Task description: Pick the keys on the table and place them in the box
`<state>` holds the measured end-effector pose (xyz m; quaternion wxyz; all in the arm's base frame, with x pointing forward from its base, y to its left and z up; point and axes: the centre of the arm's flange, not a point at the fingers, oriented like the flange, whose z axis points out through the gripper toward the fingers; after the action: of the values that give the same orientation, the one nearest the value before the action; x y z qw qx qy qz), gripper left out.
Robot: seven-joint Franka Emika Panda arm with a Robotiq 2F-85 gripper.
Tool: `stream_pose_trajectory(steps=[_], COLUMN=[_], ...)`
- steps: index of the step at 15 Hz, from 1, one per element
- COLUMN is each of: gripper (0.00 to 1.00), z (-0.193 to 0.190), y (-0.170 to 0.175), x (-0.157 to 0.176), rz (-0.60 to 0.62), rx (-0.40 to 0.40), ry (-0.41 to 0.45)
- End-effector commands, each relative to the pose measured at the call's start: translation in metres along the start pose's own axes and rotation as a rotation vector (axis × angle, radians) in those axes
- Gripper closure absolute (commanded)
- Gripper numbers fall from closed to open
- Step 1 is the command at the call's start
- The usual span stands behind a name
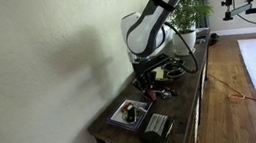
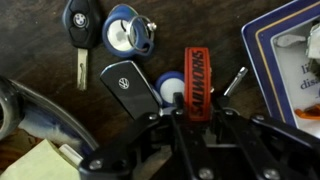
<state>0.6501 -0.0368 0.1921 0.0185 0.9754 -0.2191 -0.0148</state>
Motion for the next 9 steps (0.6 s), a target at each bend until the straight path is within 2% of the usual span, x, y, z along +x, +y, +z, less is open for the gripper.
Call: stream_pose_trajectory(steps=[1,9], gripper=[0.92,0.92], z=[-0.025,-0.06], y=[0.002,-0.003], x=[-0.021,-0.034], rz=[-0.017,-0.053], rx=[0.015,0.02], ry=[0.034,0.073])
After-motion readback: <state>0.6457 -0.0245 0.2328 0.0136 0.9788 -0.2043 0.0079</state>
